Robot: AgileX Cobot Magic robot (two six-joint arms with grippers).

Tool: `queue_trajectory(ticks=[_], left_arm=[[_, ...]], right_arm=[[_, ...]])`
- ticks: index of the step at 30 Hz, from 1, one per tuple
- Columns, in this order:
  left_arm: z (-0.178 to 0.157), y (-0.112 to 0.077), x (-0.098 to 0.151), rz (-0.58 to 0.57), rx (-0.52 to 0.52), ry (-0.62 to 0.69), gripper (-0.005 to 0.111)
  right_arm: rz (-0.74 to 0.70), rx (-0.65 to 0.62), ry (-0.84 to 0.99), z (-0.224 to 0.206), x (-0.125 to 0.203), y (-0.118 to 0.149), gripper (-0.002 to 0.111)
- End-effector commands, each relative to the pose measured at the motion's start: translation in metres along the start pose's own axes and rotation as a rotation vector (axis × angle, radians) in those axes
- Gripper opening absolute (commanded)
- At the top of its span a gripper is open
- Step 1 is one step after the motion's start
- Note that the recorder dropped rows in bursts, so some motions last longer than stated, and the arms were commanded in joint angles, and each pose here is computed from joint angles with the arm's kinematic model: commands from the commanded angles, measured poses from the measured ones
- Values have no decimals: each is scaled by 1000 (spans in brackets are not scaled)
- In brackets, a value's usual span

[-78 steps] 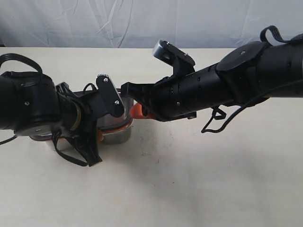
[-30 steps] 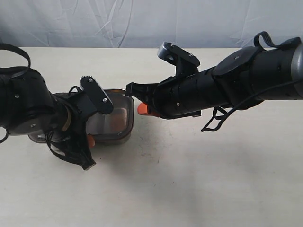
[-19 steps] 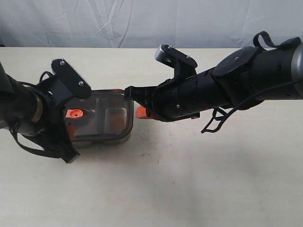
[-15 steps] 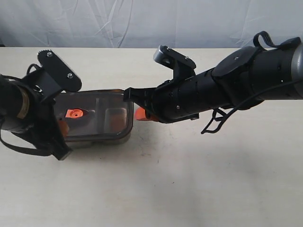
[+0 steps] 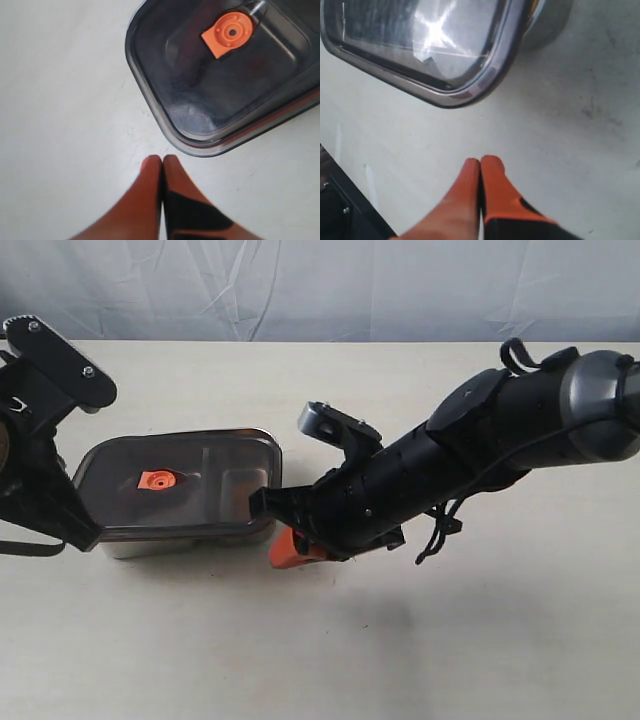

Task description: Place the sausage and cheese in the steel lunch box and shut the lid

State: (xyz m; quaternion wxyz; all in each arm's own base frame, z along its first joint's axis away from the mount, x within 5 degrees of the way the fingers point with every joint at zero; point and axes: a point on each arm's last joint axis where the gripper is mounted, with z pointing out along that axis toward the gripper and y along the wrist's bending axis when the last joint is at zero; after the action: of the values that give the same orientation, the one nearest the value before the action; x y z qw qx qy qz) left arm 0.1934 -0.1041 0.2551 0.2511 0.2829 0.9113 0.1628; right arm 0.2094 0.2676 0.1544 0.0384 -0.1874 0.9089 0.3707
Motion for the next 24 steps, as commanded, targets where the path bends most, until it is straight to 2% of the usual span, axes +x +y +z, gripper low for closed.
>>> queue_trajectory(ticks=[1,7,17,24], left_arm=[[0,4,1,-21,-12,0,0],[0,3,1,-25,-9,-6,0],[0,4,1,-39,-13,-8,0],[0,4,1,-43,-13,-8,0]], right_arm=[[15,14,-13,4,-2,-4,-1],[28,69,-100,3,-10,-9,-1],[53,91,-151,2,-15,-11,-1],[48,58,-178,-1,-25,-2,-1]])
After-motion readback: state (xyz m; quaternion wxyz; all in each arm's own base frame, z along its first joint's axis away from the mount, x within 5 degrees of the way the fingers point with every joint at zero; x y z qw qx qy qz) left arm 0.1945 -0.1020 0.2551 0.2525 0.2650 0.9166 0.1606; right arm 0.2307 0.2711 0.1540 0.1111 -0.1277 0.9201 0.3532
